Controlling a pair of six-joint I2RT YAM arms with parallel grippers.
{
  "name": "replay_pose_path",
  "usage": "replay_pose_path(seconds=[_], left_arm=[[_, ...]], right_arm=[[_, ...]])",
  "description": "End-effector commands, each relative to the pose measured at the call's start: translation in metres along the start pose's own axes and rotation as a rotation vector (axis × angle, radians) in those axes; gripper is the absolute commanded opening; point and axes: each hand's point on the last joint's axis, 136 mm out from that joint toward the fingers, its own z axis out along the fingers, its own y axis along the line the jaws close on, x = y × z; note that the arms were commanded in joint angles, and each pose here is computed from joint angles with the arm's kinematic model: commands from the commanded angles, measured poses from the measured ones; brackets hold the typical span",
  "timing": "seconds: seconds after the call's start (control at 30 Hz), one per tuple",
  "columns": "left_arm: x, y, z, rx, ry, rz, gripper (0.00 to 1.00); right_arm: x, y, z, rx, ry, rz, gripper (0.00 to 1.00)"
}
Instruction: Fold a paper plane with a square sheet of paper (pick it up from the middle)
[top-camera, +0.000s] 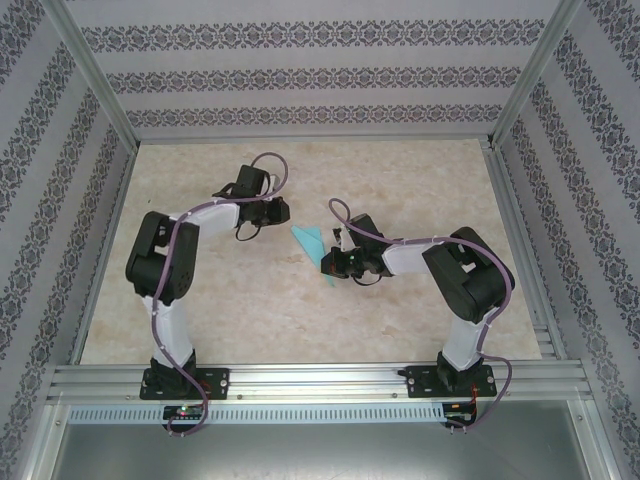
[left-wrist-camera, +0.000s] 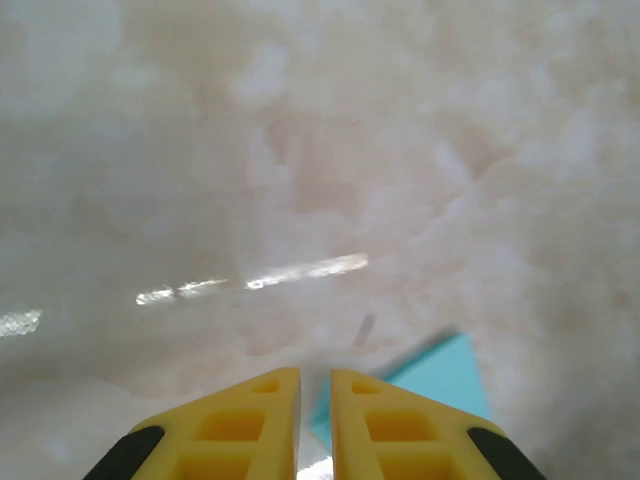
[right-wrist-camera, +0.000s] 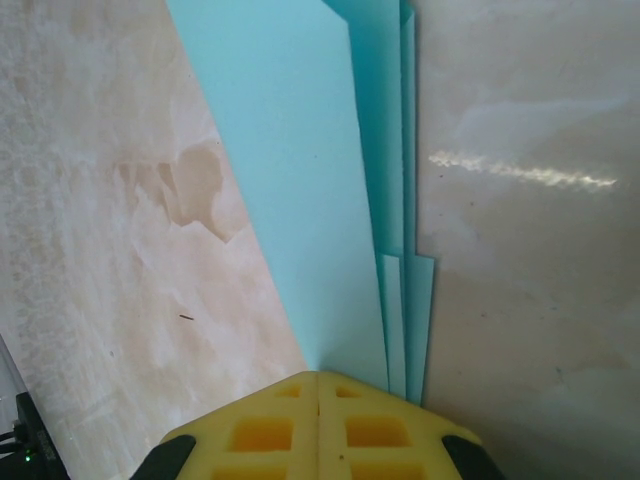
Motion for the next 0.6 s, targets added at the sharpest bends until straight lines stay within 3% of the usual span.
replay_pose_path(seconds=[0.0,0.3,0.57], left_arm=[[0.005,-0.035,-0.019,0.081,-0.026,0.008,0.17],[0.069,-0.077,0.001,0.270,0.120,-0.024,0.13],[0.099,-0.072,0.026,0.244,0.223,-0.018,0.09]], right_arm=[[0.103,-0.104,-0.005,0.384,0.272,0.211,0.02],[0.104,-0.105,-0.003,0.382,0.277,0.210,0.02],[0.106,-0.106,-0.002,0.385,0.282,0.212,0.02]])
